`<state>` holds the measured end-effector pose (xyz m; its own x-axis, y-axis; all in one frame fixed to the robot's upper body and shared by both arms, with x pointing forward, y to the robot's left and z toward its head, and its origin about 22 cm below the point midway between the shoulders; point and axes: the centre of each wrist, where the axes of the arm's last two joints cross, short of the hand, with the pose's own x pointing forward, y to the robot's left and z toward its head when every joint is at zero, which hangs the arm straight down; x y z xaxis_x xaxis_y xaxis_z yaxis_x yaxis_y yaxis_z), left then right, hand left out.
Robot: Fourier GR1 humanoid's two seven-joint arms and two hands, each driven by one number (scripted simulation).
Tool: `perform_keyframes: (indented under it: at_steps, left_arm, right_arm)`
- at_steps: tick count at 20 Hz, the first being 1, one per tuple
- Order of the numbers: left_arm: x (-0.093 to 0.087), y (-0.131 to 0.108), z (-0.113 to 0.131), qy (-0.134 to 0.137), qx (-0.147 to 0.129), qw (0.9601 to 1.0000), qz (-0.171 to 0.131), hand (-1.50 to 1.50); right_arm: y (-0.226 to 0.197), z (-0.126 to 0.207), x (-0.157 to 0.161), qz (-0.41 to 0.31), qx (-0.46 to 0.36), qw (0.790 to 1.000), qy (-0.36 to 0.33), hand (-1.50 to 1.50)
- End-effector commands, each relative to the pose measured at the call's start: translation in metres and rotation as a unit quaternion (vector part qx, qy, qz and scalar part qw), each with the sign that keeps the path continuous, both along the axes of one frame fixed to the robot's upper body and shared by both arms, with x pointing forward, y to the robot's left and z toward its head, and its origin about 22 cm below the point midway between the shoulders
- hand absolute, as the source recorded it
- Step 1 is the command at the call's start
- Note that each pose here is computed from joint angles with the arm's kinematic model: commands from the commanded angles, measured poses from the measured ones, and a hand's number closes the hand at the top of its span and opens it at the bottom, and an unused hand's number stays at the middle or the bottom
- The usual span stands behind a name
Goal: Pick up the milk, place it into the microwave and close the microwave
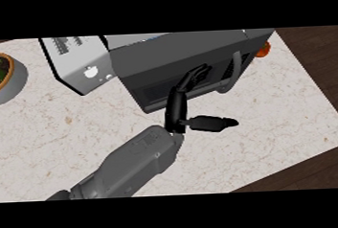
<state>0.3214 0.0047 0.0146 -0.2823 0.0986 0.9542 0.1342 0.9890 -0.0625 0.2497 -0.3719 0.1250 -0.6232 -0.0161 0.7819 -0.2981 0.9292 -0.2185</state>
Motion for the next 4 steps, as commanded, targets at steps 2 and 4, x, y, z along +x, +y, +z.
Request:
perform_keyframes:
  at_steps: [2,4]
  left_arm:
    - [0.0202,0.0054,0.0078,0.005,0.004,0.9992,0.038,-1.5]
    - [0.0208,0.0066,0.0068,0.003,0.0,0.9991,0.043,-1.5]
  right_arm:
    - [-0.0072,0.0006,0.0079,0.018,0.02,1.0,0.01,-1.5]
    - [-0.0117,0.0007,0.0084,0.015,0.023,1.0,0.012,-1.5]
